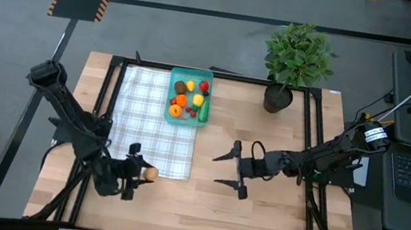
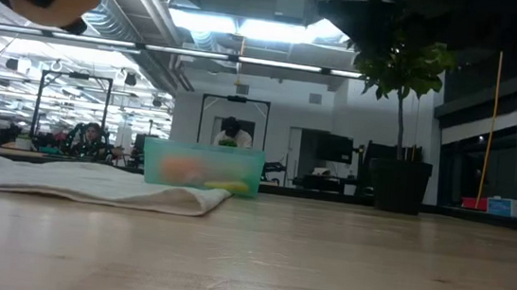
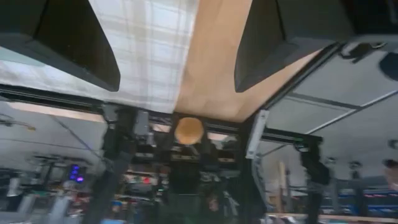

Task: Pick and placing Produce into tupperware
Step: Put the brown potato into the blue bin

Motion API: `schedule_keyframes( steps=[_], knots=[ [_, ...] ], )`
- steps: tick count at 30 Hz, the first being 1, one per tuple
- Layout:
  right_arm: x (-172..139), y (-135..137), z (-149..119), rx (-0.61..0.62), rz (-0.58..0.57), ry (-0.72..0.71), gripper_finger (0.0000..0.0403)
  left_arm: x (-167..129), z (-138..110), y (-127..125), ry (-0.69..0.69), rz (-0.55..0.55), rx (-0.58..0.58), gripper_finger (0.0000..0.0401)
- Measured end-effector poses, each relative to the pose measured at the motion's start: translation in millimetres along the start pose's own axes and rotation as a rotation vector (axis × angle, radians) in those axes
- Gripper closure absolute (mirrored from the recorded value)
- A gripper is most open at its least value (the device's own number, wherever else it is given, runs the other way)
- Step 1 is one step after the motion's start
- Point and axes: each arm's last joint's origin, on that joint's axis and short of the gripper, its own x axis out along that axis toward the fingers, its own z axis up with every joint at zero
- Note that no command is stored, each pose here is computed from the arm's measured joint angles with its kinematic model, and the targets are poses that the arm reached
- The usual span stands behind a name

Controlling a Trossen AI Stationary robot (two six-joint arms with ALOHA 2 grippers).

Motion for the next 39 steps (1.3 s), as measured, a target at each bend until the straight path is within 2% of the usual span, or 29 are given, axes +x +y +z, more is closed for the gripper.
schedule_keyframes(
  steps=[8,14,18,26,28,34,39],
  knots=[
    [-0.3,3.1,3.8,0.027,0.120,-0.046,0.0087,6.1,-22.9,20.3,-0.255,-0.102,-0.002,0.0216],
    [-0.3,3.8,2.9,0.014,0.144,-0.039,0.0087,13.5,-35.0,35.5,-0.403,-0.141,0.031,0.0216],
    [-0.2,4.7,0.7,-0.012,0.169,-0.021,0.0087,16.7,-40.7,46.8,-0.470,-0.158,0.032,0.0216],
    [-0.2,4.7,-1.3,0.030,0.163,0.002,0.0087,25.0,-40.7,62.9,-0.492,-0.086,0.012,0.0216],
    [0.0,2.9,-1.4,0.033,0.098,0.007,0.0087,27.6,-38.9,66.9,-0.492,-0.061,0.002,0.0215],
    [-0.2,-10.1,-3.5,0.051,-0.235,0.037,0.0087,36.6,-33.1,82.5,-0.491,0.033,-0.035,0.0216],
    [-0.1,-20.8,-4.7,0.075,-0.338,0.042,0.0087,43.5,-28.6,98.7,-0.494,0.146,-0.104,0.0216]
  ],
)
